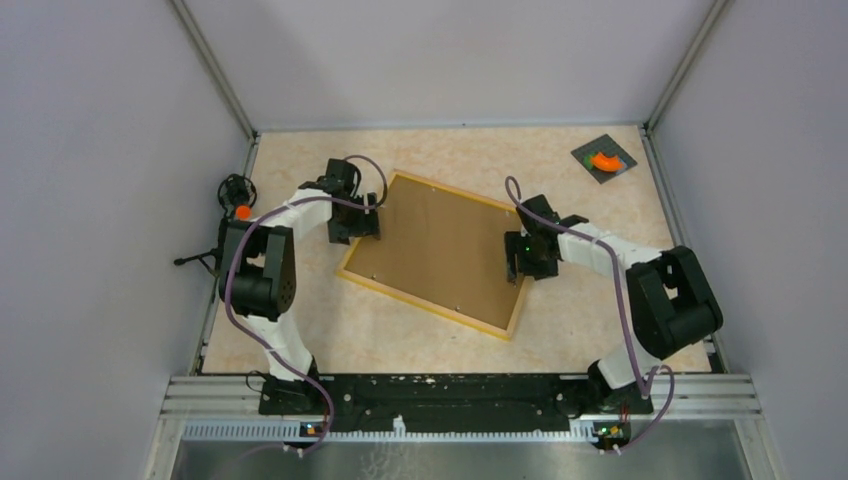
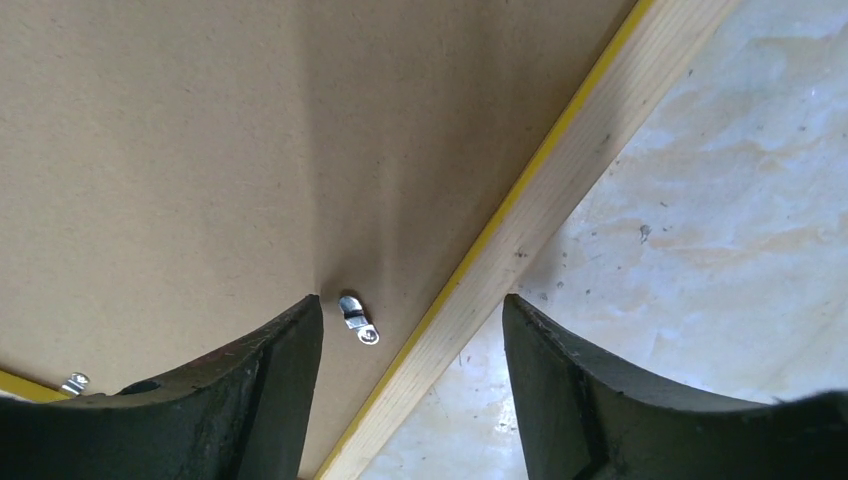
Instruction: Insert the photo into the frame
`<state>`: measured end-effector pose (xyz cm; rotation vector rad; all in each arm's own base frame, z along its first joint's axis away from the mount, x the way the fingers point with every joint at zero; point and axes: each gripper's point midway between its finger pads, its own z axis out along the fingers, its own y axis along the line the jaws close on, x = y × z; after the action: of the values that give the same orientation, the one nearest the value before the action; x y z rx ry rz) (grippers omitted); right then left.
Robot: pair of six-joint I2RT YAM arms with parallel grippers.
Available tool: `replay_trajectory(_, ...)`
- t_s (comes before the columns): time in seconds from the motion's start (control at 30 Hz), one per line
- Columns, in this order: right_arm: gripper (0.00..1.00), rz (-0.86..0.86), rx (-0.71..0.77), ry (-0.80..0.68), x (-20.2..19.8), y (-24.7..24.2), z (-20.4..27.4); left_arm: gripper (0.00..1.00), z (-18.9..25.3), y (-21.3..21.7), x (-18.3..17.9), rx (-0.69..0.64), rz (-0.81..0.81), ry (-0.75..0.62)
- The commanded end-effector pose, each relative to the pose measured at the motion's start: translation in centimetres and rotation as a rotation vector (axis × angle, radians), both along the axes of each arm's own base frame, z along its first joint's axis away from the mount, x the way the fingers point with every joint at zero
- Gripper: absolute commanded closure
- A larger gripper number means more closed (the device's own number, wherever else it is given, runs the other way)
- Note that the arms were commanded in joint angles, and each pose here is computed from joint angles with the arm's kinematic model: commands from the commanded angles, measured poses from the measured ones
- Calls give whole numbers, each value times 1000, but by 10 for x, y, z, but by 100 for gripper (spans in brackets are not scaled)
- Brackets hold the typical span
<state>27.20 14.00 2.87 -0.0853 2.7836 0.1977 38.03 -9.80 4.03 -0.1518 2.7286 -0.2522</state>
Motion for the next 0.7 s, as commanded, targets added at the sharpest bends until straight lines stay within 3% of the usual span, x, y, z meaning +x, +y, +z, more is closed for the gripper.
replay_trajectory(0.0,37,-5,-51,1,-3,-5,3,18,4,-3,7,-26,9,-20)
replay_trajectory(0.47,46,-39,-64,56,-4,-3,-19,19,3,-5,6,-41,5,-10)
replay_trajectory(0.67,78,-85,-59,81,-14,-6,-25,20,3,-9,5,-59,-1,-7)
